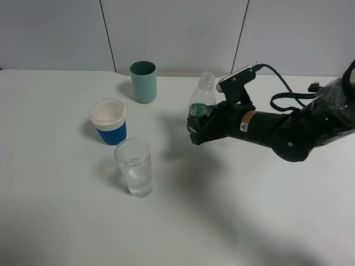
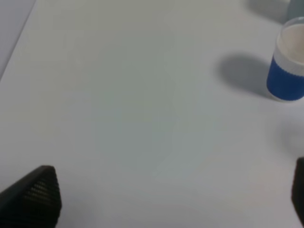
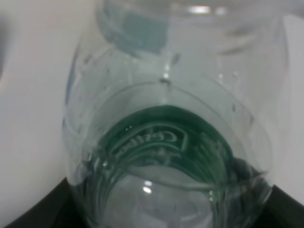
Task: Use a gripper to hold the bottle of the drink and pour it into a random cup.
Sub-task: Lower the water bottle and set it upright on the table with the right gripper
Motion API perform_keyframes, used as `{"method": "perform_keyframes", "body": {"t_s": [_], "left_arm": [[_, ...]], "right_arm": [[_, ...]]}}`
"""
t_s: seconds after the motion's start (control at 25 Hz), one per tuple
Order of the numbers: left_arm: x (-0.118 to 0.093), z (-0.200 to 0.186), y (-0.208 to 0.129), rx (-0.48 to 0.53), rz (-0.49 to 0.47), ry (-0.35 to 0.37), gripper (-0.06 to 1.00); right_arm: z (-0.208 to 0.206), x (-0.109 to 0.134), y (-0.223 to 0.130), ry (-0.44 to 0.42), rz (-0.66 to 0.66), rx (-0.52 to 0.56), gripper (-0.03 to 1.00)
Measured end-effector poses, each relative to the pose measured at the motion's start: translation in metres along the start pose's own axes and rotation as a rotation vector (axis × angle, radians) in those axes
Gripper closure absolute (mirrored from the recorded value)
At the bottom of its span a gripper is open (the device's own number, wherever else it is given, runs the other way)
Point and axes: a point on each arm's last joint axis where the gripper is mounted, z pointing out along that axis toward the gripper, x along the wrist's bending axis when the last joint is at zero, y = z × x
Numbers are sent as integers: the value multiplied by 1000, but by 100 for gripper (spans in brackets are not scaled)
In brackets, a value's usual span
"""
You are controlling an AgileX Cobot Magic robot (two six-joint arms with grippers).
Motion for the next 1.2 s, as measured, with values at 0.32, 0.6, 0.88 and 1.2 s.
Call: {"method": "perform_keyframes", "body": {"t_s": [0.32, 0.6, 0.88, 1.2], "left_arm": [[0, 0, 0, 0, 0, -1, -4], [0, 0, 0, 0, 0, -1, -4], [0, 0, 0, 0, 0, -1, -4], [0, 0, 0, 0, 0, -1, -4]], "right_arm": [[2, 1, -4, 18, -7, -2, 42], [2, 1, -6, 16, -6, 23, 42], [2, 1, -6, 14, 23, 29, 42], [2, 2, -7, 26, 14, 32, 25]]}}
